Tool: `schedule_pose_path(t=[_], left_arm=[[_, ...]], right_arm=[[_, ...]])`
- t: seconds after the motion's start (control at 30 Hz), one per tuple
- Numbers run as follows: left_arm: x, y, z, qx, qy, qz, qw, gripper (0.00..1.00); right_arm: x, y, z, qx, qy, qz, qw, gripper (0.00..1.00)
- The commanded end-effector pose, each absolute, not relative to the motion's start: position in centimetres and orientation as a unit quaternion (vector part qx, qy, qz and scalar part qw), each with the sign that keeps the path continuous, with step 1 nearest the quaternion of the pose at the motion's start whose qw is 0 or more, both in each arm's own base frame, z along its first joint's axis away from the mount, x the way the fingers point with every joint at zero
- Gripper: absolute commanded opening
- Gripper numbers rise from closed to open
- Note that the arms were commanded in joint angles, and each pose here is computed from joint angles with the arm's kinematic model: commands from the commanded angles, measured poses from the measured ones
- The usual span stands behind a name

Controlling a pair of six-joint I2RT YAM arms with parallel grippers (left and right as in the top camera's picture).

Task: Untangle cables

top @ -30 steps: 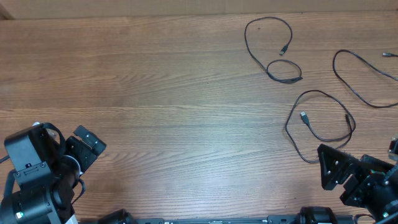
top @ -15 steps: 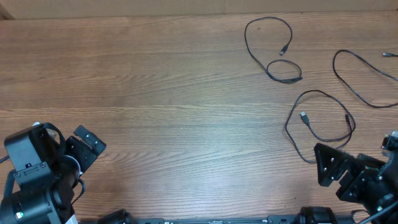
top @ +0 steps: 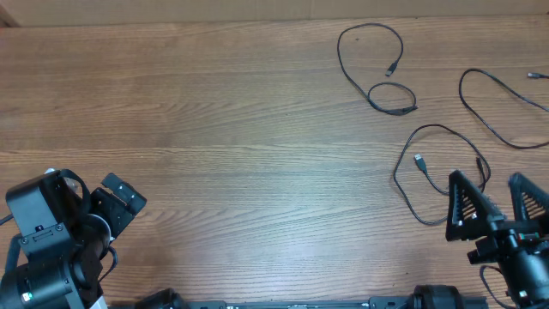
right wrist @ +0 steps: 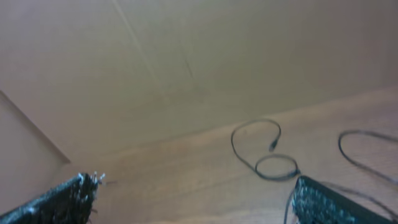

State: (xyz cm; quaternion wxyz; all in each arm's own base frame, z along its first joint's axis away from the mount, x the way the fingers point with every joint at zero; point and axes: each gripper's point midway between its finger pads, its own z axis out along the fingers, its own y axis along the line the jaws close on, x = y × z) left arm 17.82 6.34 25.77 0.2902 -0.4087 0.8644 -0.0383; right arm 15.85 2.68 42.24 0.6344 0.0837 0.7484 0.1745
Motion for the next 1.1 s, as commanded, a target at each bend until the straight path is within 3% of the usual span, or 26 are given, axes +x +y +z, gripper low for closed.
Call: schedule_pose_path(t=[0.0,0.5,1.07], left_arm=[[17.8,6.7,26.2,-0.405,0.864,-0.029,0.297,1.00],[17.8,6.7,26.2,-0.405,0.864,-0.029,0.297,0.99],[17.8,6.7,26.2,-0.405,0.864,-0.029,0.298,1.00]], right_arm=[[16.0,2.7,41.6,0.075,0.731,0.175,0.656,1.00],[19.2,1.2,30.2,0.102,0.723,0.150,0.667,1.00],[21.3,0.6,23.2,0.110,0.726,0.144,0.664,1.00]])
